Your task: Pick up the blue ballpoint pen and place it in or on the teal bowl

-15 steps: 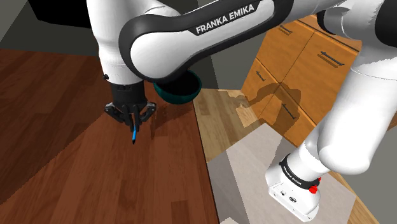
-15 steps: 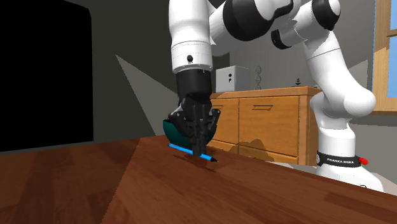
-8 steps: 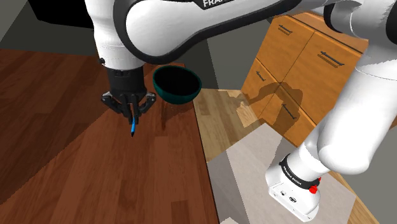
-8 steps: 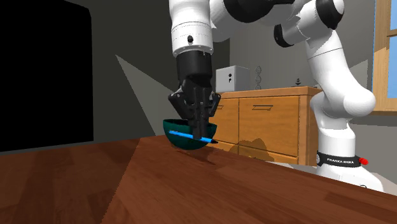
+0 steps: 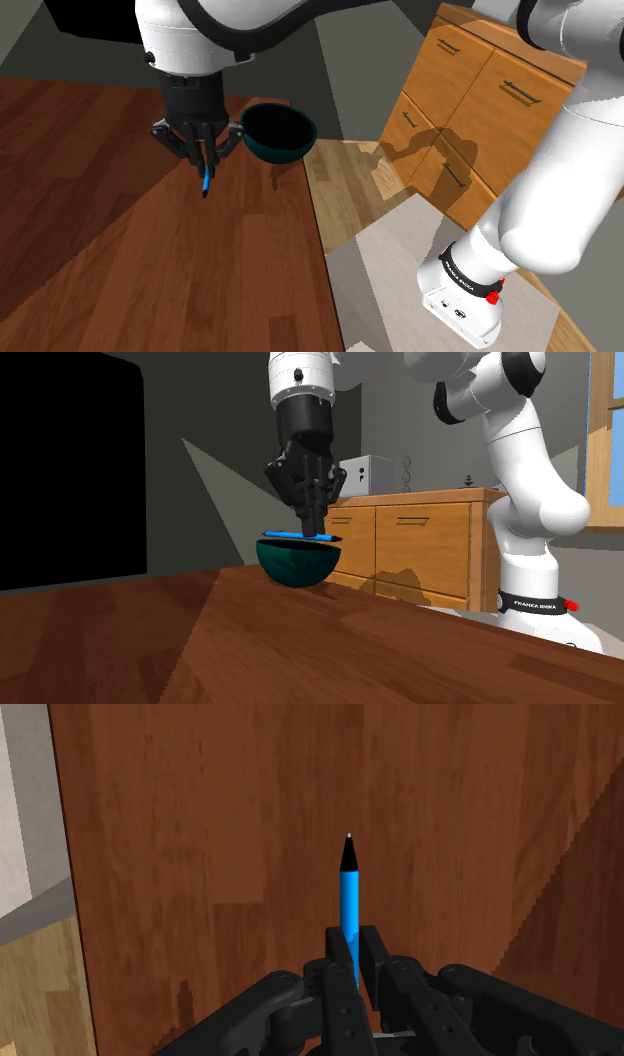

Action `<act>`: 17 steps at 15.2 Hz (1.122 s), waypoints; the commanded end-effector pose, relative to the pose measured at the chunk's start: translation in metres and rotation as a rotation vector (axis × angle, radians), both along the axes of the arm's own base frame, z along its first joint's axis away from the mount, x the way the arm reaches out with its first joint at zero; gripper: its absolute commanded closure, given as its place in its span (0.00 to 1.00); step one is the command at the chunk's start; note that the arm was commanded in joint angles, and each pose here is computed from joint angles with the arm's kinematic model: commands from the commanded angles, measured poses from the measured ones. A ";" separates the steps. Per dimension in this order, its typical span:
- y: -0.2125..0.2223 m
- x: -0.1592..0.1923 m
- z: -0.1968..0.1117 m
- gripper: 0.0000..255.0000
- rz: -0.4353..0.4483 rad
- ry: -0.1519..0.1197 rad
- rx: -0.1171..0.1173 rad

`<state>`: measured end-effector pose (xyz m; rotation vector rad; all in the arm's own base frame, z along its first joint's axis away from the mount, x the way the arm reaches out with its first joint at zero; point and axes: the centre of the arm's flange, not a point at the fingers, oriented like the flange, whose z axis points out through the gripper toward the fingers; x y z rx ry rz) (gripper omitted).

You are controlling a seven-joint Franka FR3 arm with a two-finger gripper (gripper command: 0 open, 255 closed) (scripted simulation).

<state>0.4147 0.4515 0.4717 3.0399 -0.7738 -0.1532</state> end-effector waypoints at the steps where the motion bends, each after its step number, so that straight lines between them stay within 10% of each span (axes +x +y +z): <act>1: 0.000 0.000 0.009 1.00 0.000 0.000 0.000; 8: 0.000 0.000 0.044 1.00 0.000 0.000 0.000; 17: -0.109 0.045 0.055 1.00 0.000 0.000 0.000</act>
